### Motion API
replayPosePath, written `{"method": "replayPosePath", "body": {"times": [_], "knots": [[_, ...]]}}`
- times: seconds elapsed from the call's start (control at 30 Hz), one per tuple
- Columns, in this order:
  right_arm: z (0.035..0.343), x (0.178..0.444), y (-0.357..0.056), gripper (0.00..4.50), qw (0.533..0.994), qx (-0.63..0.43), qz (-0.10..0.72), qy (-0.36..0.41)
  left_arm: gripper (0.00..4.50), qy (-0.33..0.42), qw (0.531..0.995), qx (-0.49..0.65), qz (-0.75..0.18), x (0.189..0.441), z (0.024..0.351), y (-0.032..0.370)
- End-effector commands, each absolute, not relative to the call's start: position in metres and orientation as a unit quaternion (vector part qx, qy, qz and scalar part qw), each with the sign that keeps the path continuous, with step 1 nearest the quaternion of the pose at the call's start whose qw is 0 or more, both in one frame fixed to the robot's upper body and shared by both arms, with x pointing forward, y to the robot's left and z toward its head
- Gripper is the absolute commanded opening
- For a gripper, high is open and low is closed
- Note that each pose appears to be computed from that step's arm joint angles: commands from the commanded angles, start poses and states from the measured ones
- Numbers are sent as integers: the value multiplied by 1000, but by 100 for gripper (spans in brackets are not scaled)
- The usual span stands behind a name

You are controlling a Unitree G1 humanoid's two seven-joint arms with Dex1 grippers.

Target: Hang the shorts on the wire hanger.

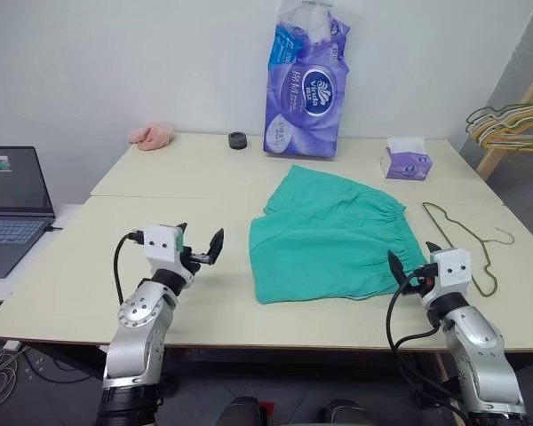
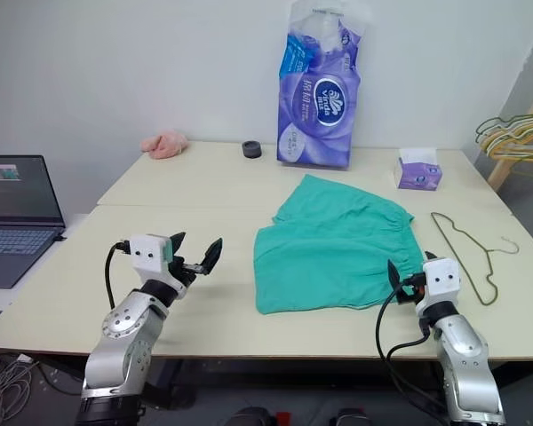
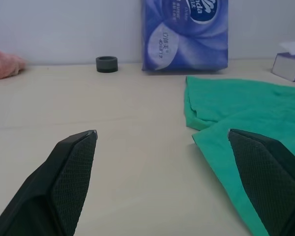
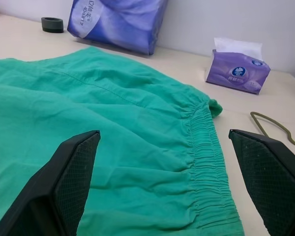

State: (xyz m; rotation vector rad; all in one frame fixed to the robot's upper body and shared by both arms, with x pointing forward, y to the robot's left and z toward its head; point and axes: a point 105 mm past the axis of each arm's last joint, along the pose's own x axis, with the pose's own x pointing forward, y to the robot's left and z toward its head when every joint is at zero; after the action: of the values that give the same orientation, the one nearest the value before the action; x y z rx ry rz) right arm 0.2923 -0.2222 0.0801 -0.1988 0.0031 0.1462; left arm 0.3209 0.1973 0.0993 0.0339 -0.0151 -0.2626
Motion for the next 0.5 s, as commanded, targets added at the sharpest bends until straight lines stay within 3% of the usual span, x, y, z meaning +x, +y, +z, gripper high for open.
{"method": "replayPosePath", "body": {"times": [0.03,0.13,0.27,0.5], "knots": [[105,294,-218,448,989,-117,85,-43,450,-25,980,33,-193,321,114,178],[107,291,-212,448,986,-114,118,-40,450,4,959,52,-279,312,107,158],[104,257,-175,448,942,-149,302,3,450,94,884,75,-451,279,88,129],[101,221,-154,448,878,-192,433,66,450,141,817,159,-536,266,73,119]]}}
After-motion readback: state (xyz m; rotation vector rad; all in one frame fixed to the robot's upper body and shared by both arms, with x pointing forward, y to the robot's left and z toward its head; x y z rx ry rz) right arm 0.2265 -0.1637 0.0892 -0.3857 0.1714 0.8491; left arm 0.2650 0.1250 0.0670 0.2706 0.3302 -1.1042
